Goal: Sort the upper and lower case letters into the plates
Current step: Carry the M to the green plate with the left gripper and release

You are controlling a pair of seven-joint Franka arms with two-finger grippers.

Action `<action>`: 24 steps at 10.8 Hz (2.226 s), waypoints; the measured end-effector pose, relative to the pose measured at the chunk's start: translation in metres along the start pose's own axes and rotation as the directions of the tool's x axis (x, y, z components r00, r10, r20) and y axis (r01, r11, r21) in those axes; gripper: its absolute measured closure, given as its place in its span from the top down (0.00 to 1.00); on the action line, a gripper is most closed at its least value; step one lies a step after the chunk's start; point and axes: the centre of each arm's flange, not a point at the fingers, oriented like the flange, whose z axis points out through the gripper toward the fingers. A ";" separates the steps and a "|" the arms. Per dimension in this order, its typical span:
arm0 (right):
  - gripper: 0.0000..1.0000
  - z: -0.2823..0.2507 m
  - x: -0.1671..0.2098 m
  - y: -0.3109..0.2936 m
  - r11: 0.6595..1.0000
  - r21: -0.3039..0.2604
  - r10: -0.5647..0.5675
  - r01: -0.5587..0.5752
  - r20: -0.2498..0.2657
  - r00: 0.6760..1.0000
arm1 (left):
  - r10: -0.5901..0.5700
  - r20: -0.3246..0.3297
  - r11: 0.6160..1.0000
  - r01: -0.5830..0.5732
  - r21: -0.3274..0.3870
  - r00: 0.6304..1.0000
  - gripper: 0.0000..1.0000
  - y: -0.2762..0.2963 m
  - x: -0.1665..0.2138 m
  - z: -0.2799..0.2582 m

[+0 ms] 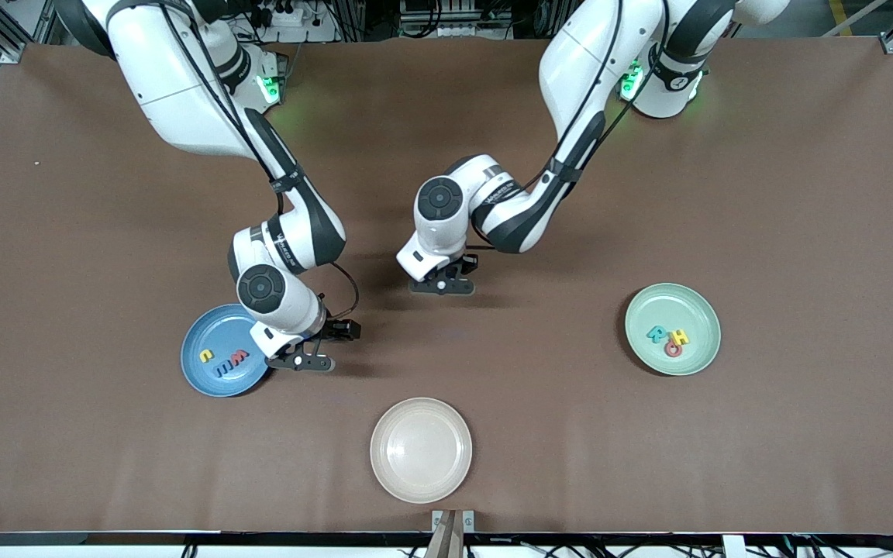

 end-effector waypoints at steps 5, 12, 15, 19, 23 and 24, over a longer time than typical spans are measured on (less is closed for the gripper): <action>1.00 0.005 -0.005 0.000 1.000 -0.003 0.013 -0.013 -0.007 1.000 | -0.084 -0.041 0.996 0.084 0.003 0.996 0.34 -0.118 0.101 -0.094; 1.00 0.017 -0.016 -0.003 0.998 -0.039 0.046 -0.047 -0.046 0.998 | -0.003 0.114 0.998 -0.005 0.068 0.993 0.34 -0.353 0.173 -0.094; 1.00 0.018 -0.015 0.002 0.998 -0.044 0.052 -0.054 -0.047 0.998 | -0.014 0.185 0.997 0.001 0.074 0.983 0.34 -0.399 0.164 -0.063; 0.99 0.018 -0.013 0.004 0.998 -0.042 0.054 -0.056 -0.055 0.997 | -0.027 0.230 0.997 0.010 0.077 0.973 0.44 -0.423 0.156 -0.039; 0.65 0.020 -0.014 0.004 0.998 -0.030 0.060 -0.062 -0.076 0.995 | -0.014 0.181 0.998 0.002 0.066 0.983 0.96 -0.425 0.166 -0.066; 0.48 0.017 -0.014 0.004 0.998 -0.024 0.061 -0.064 -0.087 0.994 | 0.000 0.140 0.998 -0.009 0.063 0.990 1.00 -0.424 0.170 -0.097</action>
